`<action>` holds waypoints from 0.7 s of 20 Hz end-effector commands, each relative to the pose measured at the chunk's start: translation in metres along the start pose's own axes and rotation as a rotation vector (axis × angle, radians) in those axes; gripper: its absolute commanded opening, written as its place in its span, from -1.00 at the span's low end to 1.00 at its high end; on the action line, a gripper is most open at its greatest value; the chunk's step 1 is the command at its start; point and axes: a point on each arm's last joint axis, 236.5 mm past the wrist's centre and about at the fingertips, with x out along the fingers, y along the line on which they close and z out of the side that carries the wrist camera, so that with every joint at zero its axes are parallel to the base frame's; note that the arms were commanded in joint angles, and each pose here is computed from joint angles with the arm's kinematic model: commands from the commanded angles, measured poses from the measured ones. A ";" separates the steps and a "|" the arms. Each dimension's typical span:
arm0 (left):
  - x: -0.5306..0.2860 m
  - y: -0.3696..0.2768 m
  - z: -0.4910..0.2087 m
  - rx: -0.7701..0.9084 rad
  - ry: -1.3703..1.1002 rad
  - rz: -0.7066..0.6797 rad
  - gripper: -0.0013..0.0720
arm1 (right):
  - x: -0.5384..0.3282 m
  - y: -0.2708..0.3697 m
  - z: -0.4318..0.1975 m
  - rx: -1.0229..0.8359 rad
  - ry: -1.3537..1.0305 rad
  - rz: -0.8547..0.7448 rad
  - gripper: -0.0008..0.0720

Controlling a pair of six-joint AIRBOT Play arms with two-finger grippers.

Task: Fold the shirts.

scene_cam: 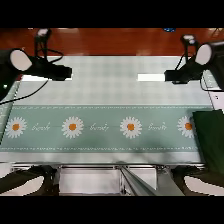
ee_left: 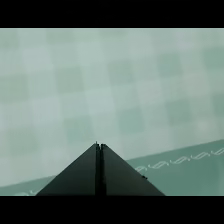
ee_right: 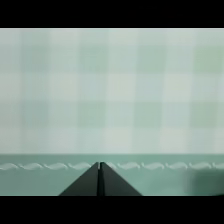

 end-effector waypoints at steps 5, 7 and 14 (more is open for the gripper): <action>0.018 0.012 -0.028 -0.013 0.116 0.062 -0.93 | 0.028 0.012 -0.018 0.004 0.091 -0.043 -0.91; 0.019 0.012 -0.028 -0.014 0.116 0.062 -0.93 | 0.028 0.012 -0.018 0.004 0.091 -0.043 -0.91; 0.019 0.012 -0.028 -0.014 0.116 0.062 -0.93 | 0.028 0.012 -0.019 0.004 0.091 -0.043 -0.91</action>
